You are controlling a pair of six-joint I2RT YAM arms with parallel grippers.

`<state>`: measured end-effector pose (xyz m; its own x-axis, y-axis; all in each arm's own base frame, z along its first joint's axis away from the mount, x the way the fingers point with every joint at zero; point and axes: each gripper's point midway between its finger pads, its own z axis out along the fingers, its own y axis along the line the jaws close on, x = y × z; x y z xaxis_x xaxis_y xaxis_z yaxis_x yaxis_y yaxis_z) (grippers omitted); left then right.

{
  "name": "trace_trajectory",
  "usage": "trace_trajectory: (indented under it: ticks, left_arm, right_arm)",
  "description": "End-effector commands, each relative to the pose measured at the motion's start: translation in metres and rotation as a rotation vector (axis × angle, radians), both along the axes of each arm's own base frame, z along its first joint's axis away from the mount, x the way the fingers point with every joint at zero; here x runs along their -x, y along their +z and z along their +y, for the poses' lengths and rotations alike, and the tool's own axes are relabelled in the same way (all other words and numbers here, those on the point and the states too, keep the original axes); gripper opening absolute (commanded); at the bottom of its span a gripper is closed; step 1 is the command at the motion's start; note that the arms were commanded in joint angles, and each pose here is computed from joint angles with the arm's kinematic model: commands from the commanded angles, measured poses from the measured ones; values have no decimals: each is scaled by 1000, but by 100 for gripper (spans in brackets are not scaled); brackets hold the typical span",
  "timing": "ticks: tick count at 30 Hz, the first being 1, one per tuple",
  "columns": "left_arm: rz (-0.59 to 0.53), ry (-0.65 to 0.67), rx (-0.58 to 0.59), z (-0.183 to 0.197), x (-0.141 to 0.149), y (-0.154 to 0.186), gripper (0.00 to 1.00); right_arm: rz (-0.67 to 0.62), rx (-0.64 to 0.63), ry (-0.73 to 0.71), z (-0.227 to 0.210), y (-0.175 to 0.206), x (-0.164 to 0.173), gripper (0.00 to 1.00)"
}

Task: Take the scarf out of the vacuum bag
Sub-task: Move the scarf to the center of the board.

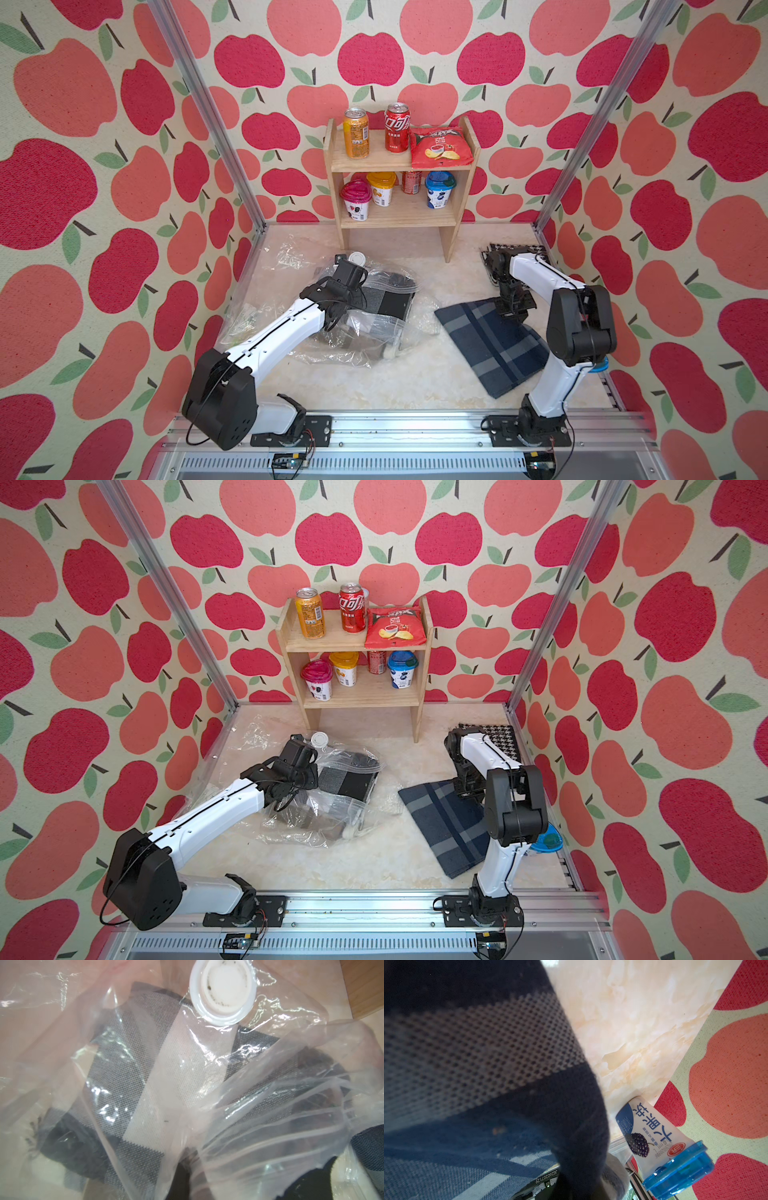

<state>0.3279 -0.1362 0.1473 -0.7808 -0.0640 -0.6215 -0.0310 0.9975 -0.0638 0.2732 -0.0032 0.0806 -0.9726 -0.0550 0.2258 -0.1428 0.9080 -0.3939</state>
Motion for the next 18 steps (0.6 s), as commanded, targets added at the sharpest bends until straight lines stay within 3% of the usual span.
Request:
trace_trajectory:
  ticks: [1, 10, 18]
  left_arm:
    - [-16, 16, -38, 11, -1, 12, 0]
    - [-14, 5, -18, 8, 1, 14, 0]
    - [-8, 2, -7, 5, 1, 13, 0]
  right_arm:
    - [27, 45, 11, -9, 2, 1, 0]
    - [-10, 272, 137, -40, 4, -26, 0]
    - [-113, 275, 350, -23, -11, -76, 0]
